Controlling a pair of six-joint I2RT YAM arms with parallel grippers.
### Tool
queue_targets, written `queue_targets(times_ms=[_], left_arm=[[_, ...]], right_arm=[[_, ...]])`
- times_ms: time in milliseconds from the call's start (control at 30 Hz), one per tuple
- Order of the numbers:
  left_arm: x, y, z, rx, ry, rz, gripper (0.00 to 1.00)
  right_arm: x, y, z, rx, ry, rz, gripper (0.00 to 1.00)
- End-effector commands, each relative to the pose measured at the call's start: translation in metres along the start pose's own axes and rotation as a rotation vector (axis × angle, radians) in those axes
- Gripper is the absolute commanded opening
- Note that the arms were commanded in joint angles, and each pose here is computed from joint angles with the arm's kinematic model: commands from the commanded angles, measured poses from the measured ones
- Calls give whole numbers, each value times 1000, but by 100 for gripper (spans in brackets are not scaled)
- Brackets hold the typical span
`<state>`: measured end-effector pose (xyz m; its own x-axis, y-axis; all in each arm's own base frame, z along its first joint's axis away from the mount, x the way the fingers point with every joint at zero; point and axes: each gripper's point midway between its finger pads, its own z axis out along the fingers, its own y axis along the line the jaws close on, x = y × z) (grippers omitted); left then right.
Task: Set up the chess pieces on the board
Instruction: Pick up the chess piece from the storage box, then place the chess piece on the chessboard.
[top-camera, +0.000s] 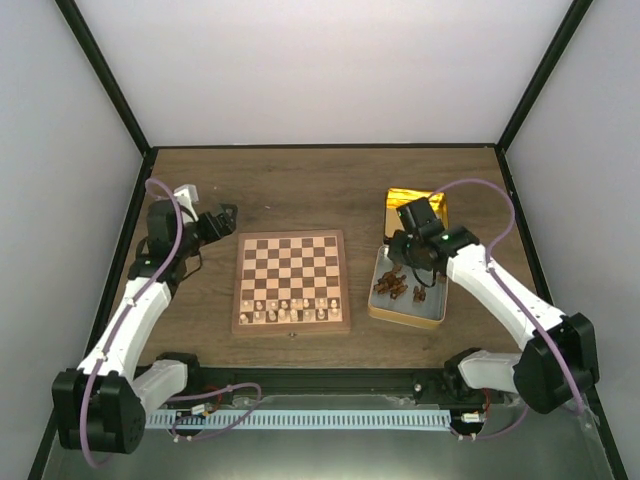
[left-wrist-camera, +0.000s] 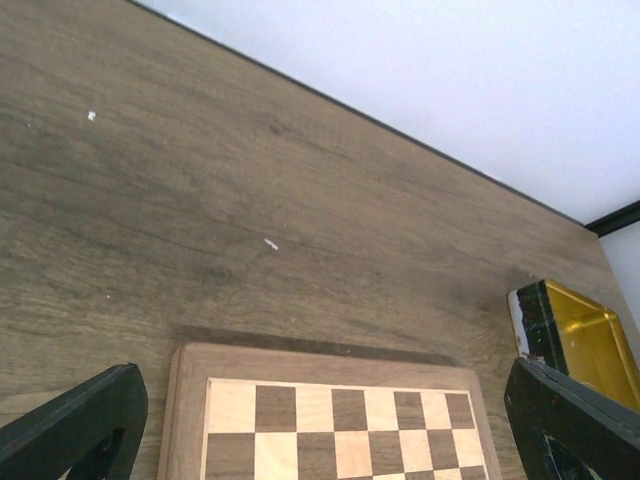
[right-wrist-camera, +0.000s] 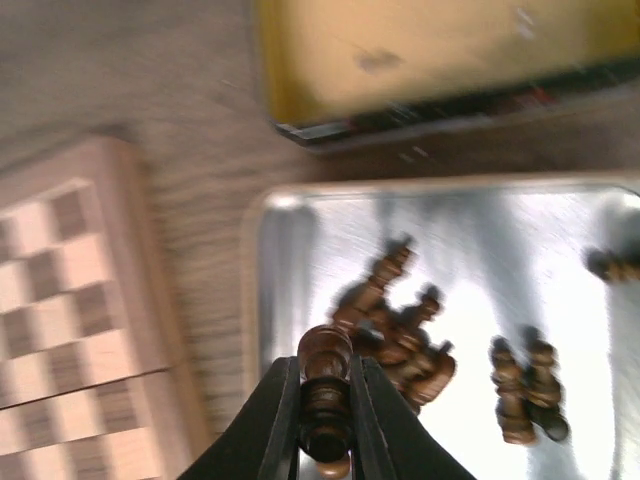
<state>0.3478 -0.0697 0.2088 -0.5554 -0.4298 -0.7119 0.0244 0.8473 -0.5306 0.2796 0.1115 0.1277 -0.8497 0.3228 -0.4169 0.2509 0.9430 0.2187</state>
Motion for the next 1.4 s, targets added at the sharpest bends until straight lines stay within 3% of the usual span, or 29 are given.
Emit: queue_targets(times_ms=[0,167,333,633,800,1133,1367], left_arm=[[-4,-3,-12,1,-39,19,100],[1,-6,-15,30,-37,4,100],[23,-28,-10,185,47,-26,100],[79,-60,15,320,227,-105,95],[100,-82,26,403,269,-118,89],[74,-101,0,555,-39,-48,87],[47,-126,-47,752,-358,169,83]], right_arm=[[-23,45,-33,-183,-39,-82,4],[-27,64,-35,-240,-56,-93,4],[-26,88,-30,-314,-42,-107,4],[-16,172,-14,-516,35,-159,4],[-21,217,-21,-681,51,-90,4],[-22,288,-68,-927,74,-39,4],[-21,305,-113,-1049,86,-12,4]])
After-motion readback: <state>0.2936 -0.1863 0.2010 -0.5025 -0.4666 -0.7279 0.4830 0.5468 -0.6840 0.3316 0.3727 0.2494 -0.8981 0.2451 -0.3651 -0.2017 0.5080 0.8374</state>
